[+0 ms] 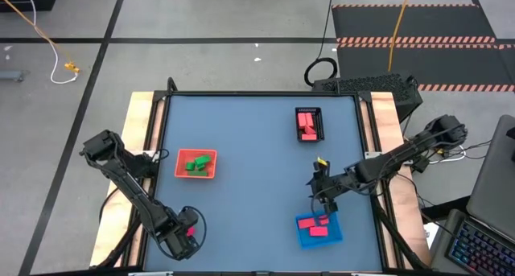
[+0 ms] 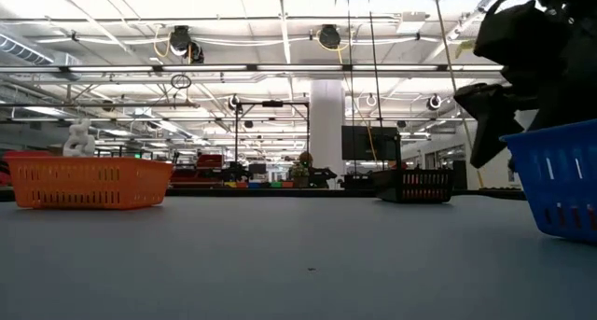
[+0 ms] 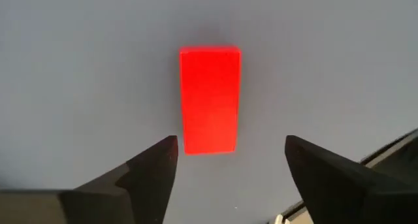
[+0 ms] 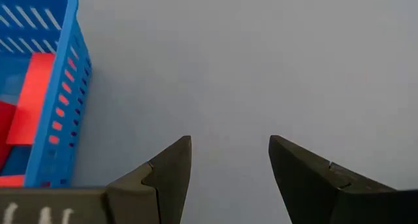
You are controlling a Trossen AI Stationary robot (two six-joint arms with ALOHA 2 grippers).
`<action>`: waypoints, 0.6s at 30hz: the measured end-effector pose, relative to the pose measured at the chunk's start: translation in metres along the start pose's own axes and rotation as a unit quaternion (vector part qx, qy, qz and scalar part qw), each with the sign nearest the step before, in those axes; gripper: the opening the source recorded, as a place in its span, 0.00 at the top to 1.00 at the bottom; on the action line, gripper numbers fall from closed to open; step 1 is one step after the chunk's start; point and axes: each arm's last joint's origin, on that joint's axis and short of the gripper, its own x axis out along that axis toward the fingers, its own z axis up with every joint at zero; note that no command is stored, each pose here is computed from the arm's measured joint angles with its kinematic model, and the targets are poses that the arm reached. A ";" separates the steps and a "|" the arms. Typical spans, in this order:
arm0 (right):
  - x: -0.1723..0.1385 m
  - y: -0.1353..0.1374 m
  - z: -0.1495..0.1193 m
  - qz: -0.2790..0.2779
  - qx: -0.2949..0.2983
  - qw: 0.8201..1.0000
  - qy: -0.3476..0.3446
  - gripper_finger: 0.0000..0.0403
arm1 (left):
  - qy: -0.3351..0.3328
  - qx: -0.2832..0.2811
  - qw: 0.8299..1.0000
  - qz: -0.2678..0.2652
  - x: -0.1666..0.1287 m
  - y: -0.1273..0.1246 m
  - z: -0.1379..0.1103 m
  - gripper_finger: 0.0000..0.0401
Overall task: Sort & place blocks by color
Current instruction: Put the red block into the blue bin
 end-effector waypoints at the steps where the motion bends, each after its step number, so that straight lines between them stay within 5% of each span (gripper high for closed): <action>1: -0.001 0.000 -0.001 0.001 0.006 1.000 0.002 0.51 | -0.005 0.000 1.000 0.002 0.001 0.000 0.000 0.28; 11: -0.015 0.009 -0.001 0.021 0.053 0.998 -0.015 0.51 | -0.020 0.004 0.999 0.049 0.029 -0.002 0.004 0.35; 18: -0.019 0.015 -0.005 0.039 0.089 0.995 -0.001 0.51 | -0.017 -0.004 0.998 0.057 0.033 -0.002 0.009 0.55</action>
